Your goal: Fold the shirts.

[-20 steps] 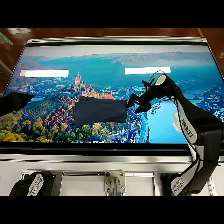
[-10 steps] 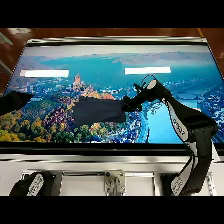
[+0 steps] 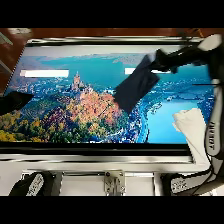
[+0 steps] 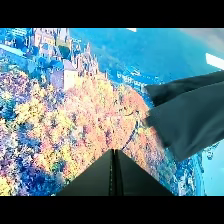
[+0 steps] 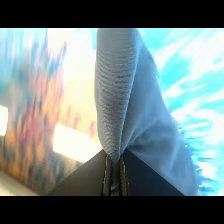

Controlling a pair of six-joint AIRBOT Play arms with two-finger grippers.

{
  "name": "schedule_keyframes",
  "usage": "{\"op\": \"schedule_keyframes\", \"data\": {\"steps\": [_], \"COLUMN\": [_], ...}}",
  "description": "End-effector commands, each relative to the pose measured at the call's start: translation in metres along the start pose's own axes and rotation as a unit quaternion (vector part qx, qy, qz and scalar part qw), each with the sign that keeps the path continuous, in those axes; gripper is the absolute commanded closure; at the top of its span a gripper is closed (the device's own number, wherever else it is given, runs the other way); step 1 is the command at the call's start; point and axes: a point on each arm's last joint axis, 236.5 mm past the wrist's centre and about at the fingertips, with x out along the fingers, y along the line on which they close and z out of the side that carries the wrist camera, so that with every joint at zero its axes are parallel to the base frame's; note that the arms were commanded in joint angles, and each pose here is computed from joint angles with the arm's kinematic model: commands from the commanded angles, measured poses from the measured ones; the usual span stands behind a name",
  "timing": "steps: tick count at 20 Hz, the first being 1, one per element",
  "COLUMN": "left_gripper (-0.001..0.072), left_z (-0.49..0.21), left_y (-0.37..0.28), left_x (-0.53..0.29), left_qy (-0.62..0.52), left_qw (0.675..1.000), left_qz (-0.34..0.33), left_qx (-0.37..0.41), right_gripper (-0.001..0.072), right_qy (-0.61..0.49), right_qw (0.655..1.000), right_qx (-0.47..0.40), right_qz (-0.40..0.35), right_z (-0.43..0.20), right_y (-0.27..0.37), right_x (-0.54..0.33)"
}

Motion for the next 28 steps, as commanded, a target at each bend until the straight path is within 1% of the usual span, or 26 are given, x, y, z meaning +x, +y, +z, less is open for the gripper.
{"op": "schedule_keyframes", "data": {"steps": [1, 4, 7, 9, 11, 12, 14, 15, 17, 19, 21, 23, 24, 26, 28], "left_gripper": [0.0666, 0.0666, 0.0666, 0.0666, 0.0666, 0.0666, 0.0666, 0.0666, 0.0666, 0.0666, 0.0666, 0.0666, 0.0666, 0.0666, 0.0666], "left_z": [-0.001, -0.001, -0.001, -0.001, -0.001, -0.001, 0.0, 0.0, 0.0, 0.0, 0.0, 0.0, 0.0, 0.0, 0.001], "left_y": [0.002, 0.002, 0.002, 0.002, 0.002, 0.002, 0.002, 0.002, 0.002, 0.002, 0.002, 0.002, 0.002, 0.002, 0.003], "left_x": [0.002, 0.002, 0.002, 0.002, 0.002, 0.002, 0.002, 0.002, 0.002, 0.002, 0.002, 0.002, 0.002, 0.002, 0.002], "left_qy": [0.003, 0.003, 0.003, 0.003, 0.003, 0.002, 0.001, 0.001, 0.001, 0.001, 0.001, 0.0, 0.001, 0.0, -0.001], "left_qw": [1.0, 1.0, 1.0, 1.0, 1.0, 1.0, 1.0, 1.0, 1.0, 1.0, 1.0, 1.0, 1.0, 1.0, 1.0], "left_qz": [0.0, 0.0, 0.0, 0.0, 0.001, 0.001, 0.001, 0.001, 0.001, 0.001, 0.001, 0.001, 0.001, 0.001, 0.002], "left_qx": [-0.002, -0.002, -0.002, -0.002, -0.002, -0.002, -0.002, -0.002, -0.002, -0.002, -0.002, -0.002, -0.002, -0.002, -0.002], "right_gripper": [0.0647, 0.0647, 0.0646, 0.0646, 0.0646, 0.0646, 0.0646, 0.0646, 0.0646, 0.0646, 0.0646, 0.0646, 0.0646, 0.0645, 0.0645], "right_qy": [-0.073, -0.057, -0.003, 0.038, 0.058, 0.051, 0.015, -0.007, -0.076, -0.154, -0.2, -0.185, -0.164, -0.088, 0.007], "right_qw": [0.989, 0.974, 0.941, 0.919, 0.904, 0.905, 0.921, 0.936, 0.962, 0.968, 0.966, 0.966, 0.967, 0.969, 0.956], "right_qx": [0.089, 0.169, 0.235, 0.253, 0.262, 0.259, 0.236, 0.212, 0.181, 0.163, 0.153, 0.165, 0.174, 0.19, 0.212], "right_qz": [-0.09, -0.14, -0.245, -0.301, -0.332, -0.333, -0.311, -0.281, -0.189, -0.113, -0.068, -0.069, -0.086, -0.135, -0.205], "right_z": [0.021, -0.006, -0.054, -0.081, -0.095, -0.092, -0.07, -0.054, -0.01, 0.033, 0.058, 0.05, 0.039, -0.001, -0.053], "right_y": [-0.066, -0.134, -0.201, -0.225, -0.238, -0.239, -0.236, -0.227, -0.194, -0.163, -0.143, -0.143, -0.15, -0.167, -0.189], "right_x": [-0.118, -0.17, -0.199, -0.211, -0.218, -0.218, -0.21, -0.201, -0.183, -0.183, -0.189, -0.186, -0.184, -0.18, -0.188]}}
